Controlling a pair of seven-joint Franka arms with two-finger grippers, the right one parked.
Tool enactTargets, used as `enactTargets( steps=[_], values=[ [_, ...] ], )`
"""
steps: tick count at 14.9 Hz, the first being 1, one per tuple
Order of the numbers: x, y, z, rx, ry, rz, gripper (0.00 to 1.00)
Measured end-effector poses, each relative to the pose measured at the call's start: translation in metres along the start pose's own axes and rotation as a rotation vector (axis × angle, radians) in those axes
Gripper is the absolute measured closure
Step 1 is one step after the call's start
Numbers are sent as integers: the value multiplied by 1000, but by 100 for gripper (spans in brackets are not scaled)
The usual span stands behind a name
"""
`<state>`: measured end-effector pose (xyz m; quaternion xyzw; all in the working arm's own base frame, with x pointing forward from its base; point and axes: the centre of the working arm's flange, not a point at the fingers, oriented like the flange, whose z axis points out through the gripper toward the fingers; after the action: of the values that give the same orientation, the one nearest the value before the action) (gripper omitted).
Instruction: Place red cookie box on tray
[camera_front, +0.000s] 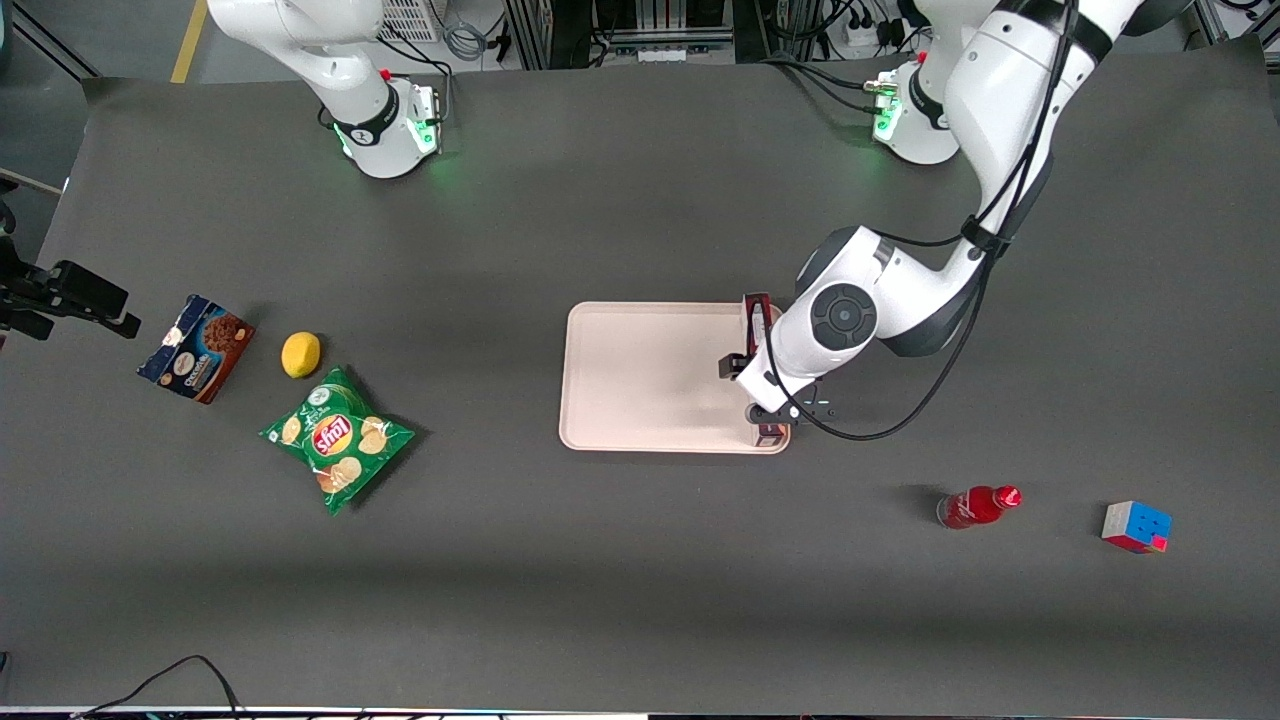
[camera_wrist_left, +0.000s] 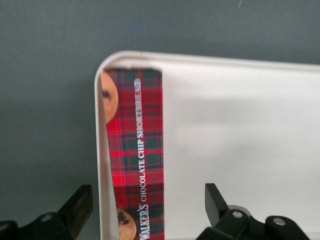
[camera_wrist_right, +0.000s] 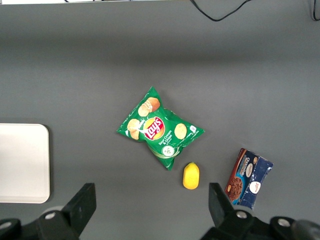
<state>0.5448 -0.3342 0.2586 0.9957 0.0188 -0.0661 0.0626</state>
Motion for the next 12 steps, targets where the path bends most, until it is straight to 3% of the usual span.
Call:
enactTargets(
  steps=[5,8,12],
  values=[
    [9,-2,-95,55,84,12,0],
    [24,-38,-151,86,127,50,0],
    [33,-129,-223,160,128,105,0]
  ],
)
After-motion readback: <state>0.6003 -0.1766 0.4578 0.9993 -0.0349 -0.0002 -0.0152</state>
